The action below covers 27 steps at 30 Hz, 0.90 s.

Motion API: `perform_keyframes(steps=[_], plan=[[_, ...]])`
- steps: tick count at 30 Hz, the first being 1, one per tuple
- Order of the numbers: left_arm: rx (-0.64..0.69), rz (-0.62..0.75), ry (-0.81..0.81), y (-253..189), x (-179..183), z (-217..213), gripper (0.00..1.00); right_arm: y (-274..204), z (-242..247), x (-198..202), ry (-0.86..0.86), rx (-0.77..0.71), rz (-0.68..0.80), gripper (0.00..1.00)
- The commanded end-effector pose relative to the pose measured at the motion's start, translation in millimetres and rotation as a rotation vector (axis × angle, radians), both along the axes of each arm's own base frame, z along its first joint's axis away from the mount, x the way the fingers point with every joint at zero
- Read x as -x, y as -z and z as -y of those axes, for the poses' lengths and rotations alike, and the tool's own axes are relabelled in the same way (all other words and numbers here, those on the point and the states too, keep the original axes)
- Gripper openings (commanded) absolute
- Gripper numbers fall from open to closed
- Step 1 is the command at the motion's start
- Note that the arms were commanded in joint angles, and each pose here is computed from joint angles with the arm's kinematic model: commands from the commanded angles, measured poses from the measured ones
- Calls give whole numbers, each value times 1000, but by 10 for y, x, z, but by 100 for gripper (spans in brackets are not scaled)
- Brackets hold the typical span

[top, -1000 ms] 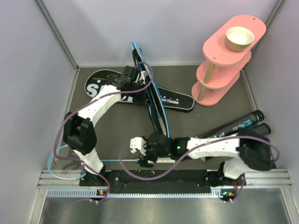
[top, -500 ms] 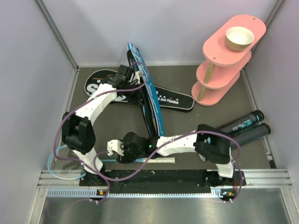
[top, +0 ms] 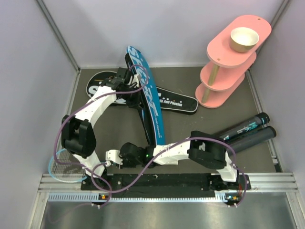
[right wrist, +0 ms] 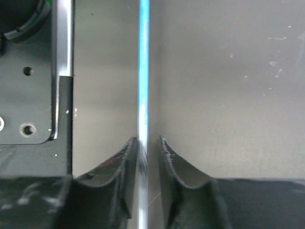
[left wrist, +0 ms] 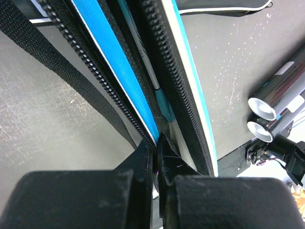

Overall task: Pack up the badminton gear
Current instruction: Pick up the racket from the center of the board, then place the racket in the racket bag.

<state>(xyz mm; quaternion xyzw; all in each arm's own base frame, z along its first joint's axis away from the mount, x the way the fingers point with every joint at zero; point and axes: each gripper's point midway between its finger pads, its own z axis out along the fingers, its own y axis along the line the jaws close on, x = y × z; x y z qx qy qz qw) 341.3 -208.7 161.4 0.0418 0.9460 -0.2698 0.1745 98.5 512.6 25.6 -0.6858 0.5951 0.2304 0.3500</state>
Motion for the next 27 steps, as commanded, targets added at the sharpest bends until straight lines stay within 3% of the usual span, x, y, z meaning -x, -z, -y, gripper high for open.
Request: perform_keyframes(steps=[1,3,9,15,19,27], plan=[[23,127,-14,-321,-93,-59,0,50,16,-204,95,22,121,18],[37,144,-28,-384,-127,-71,0,-14,56,-261,136,13,137,0],[55,216,-154,-600,-289,-220,0,-554,246,-244,214,-138,49,0],[7,329,-416,-821,-569,-609,0,-995,578,-127,143,-201,-274,0],[-6,342,-496,-876,-699,-742,0,-1151,920,54,29,-207,-465,0],[-33,462,-673,-1307,-879,-1159,0,-1271,1405,231,-26,-178,-522,0]])
